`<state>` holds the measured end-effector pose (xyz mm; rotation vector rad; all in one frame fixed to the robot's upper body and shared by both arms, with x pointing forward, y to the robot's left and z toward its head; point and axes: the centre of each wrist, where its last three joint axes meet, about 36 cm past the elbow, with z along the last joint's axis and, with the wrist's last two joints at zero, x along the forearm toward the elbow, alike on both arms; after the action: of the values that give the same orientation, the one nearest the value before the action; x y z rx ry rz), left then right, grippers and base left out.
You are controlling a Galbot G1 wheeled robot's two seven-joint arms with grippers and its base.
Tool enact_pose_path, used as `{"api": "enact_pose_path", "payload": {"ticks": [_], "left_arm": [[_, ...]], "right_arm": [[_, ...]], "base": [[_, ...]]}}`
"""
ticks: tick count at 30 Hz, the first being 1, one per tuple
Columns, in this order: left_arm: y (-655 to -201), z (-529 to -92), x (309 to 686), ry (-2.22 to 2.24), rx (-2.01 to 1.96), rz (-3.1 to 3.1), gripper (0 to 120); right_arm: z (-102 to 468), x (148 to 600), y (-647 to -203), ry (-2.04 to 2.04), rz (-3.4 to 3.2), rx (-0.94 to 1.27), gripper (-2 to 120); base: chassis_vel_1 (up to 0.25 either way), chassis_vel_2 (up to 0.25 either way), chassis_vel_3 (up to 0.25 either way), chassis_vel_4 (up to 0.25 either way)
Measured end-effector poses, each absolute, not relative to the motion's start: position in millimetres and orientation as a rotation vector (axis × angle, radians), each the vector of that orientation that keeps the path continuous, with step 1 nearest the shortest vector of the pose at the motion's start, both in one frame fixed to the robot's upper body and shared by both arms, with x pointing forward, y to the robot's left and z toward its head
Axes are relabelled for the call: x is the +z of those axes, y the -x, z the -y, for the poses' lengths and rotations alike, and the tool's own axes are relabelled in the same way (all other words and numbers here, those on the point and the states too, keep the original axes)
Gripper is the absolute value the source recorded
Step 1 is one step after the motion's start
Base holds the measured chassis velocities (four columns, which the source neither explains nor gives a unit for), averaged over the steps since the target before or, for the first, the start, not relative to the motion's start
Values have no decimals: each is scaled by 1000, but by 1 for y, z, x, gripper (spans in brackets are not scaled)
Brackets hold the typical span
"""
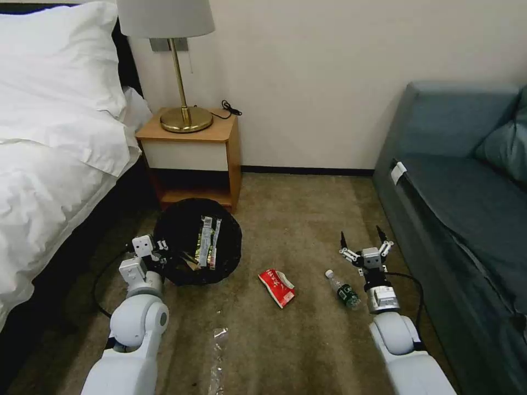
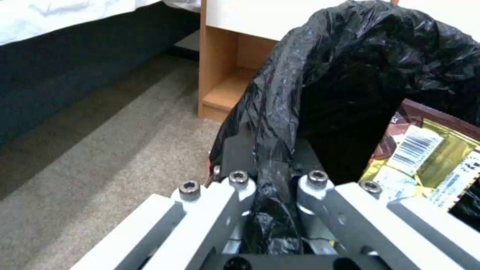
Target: Pick up the trash bin, then pick up the garbage on the floor and place it into the trash bin.
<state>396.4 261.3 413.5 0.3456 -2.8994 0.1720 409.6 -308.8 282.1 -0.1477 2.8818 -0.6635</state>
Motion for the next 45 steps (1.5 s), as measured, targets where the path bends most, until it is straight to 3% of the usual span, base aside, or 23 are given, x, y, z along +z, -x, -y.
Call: {"api": "enact_pose_path", "payload": {"ticks": [4,17,34,45], "left_arm": [[-397,-261,410,-353,172,2890,4],[-397,-254,405,-356,176,2883,4],[-391,-244,403,-362,173,2880,4],[-384,-251,402,-398,162,2874,4]], "right_arm": [[353,290,-423,323,-3011,-676,100],[386,265,-428,823,-3301,-513,100],[435,235,-427,1020,-3427,-690,100],[439,209,-438,1076,-3484,-690,100]], "base": [[0,0,0,0],[0,0,0,0],[0,0,0,0],[0,0,0,0]]}}
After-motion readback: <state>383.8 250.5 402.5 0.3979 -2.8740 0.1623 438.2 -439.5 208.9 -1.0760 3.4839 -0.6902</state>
